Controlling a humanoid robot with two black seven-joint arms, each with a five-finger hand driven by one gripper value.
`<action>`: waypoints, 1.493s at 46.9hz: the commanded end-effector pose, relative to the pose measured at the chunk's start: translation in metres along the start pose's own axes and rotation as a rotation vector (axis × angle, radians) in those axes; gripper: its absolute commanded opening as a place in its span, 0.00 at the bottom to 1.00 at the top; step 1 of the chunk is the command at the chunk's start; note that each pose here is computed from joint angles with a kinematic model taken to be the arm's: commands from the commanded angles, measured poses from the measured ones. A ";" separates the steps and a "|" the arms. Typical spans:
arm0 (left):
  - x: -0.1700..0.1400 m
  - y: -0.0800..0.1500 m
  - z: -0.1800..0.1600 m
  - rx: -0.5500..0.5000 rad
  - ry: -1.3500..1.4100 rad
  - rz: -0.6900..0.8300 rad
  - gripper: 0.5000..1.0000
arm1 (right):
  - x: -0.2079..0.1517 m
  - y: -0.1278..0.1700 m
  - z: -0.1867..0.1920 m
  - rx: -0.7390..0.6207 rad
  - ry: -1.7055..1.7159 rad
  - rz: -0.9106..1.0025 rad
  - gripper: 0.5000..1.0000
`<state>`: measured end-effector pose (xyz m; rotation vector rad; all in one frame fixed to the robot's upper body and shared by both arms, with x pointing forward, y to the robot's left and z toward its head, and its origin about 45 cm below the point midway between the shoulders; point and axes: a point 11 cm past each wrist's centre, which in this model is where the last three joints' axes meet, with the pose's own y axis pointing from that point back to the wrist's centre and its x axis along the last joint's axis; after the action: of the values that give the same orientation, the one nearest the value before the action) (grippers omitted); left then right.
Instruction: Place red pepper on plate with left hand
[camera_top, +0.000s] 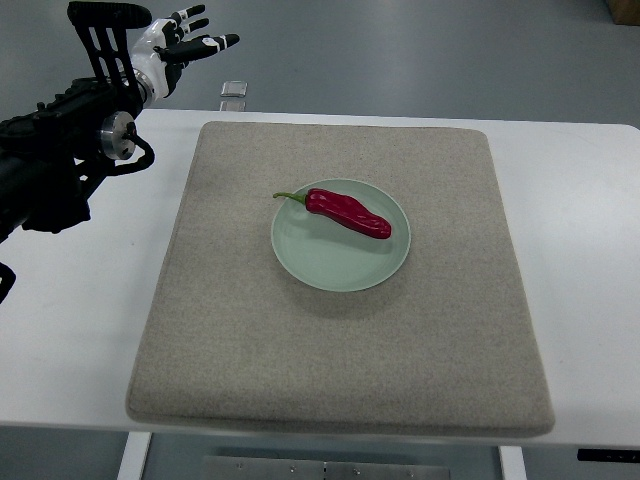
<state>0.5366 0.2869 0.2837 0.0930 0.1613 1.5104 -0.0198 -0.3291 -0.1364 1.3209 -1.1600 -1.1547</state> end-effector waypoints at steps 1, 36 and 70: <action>-0.001 0.001 -0.004 0.004 0.044 -0.014 0.90 | 0.000 0.000 0.000 0.000 0.000 0.000 0.86; -0.001 0.006 -0.042 -0.021 0.403 -0.125 0.93 | 0.000 0.000 0.000 0.000 0.000 0.000 0.86; -0.003 0.005 -0.040 -0.029 0.400 -0.128 0.95 | -0.011 -0.001 -0.001 0.004 -0.001 -0.044 0.86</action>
<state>0.5246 0.2831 0.2450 -0.2412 0.4585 1.3898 -0.0196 -0.3220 -0.1367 1.3434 -1.1479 -1.1780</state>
